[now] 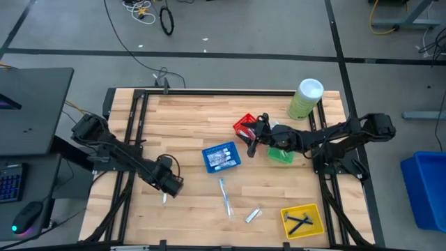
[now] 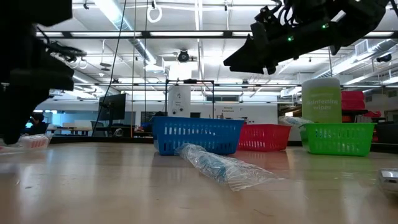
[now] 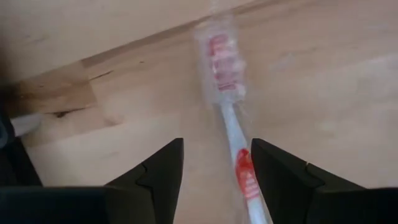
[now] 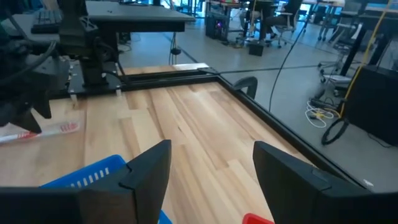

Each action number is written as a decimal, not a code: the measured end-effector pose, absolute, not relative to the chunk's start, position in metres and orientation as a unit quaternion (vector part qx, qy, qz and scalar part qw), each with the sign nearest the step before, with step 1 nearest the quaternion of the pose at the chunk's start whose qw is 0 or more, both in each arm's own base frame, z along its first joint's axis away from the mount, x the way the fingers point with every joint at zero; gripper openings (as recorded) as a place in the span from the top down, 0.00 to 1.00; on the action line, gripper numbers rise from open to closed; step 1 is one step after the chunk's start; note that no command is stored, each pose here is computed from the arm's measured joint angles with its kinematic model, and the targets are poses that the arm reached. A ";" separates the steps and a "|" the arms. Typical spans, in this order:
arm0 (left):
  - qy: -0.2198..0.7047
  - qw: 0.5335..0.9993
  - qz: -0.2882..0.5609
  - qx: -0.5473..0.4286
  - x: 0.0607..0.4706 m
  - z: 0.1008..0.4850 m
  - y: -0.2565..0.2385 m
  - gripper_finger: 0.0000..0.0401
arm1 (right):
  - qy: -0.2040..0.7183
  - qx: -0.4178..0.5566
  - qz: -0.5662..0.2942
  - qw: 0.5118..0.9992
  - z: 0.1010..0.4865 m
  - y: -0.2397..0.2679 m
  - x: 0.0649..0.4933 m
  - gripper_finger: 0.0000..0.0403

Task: Pick & Place Travel size toiletries
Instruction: Put the orange toothbrush into the green bin

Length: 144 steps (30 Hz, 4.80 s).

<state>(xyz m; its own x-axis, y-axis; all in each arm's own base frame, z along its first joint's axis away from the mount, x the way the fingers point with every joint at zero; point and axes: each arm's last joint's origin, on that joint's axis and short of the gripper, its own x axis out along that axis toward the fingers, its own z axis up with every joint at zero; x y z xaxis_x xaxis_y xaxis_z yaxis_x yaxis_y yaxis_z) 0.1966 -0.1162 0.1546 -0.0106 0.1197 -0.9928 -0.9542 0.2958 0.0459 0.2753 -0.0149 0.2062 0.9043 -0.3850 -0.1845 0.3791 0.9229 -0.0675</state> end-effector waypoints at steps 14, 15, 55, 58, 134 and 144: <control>0.510 0.625 0.446 -0.387 0.189 0.129 -0.109 0.71 | 0.102 -0.001 -0.133 0.986 0.205 -0.012 0.276 0.50; 0.509 0.631 0.442 -0.385 0.191 0.131 -0.109 0.75 | 0.103 0.000 -0.121 0.987 0.205 -0.011 0.277 0.51; 0.092 0.936 0.296 -0.168 0.321 0.285 -0.104 0.92 | -0.028 0.117 0.048 0.992 0.184 0.048 0.302 0.43; 0.090 0.936 0.297 -0.168 0.323 0.285 -0.101 0.91 | -0.061 0.120 0.036 0.990 0.184 0.048 0.304 0.42; 0.156 0.945 0.250 -0.142 0.321 0.277 -0.101 0.79 | 0.432 0.151 -0.326 0.827 0.203 0.021 0.172 0.91; 0.156 0.945 0.250 -0.142 0.321 0.277 -0.101 0.79 | 0.430 0.159 -0.331 0.824 0.183 0.012 0.170 0.74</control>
<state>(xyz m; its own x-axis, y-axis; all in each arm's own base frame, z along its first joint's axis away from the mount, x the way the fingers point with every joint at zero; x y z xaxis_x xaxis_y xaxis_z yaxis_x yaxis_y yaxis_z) 0.3212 -0.1014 0.2775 0.8263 0.4285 -0.3656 -0.5168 0.8348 -0.1896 0.1702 0.0123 0.1833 0.4098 -0.4098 -0.8149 0.6831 0.7300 -0.0236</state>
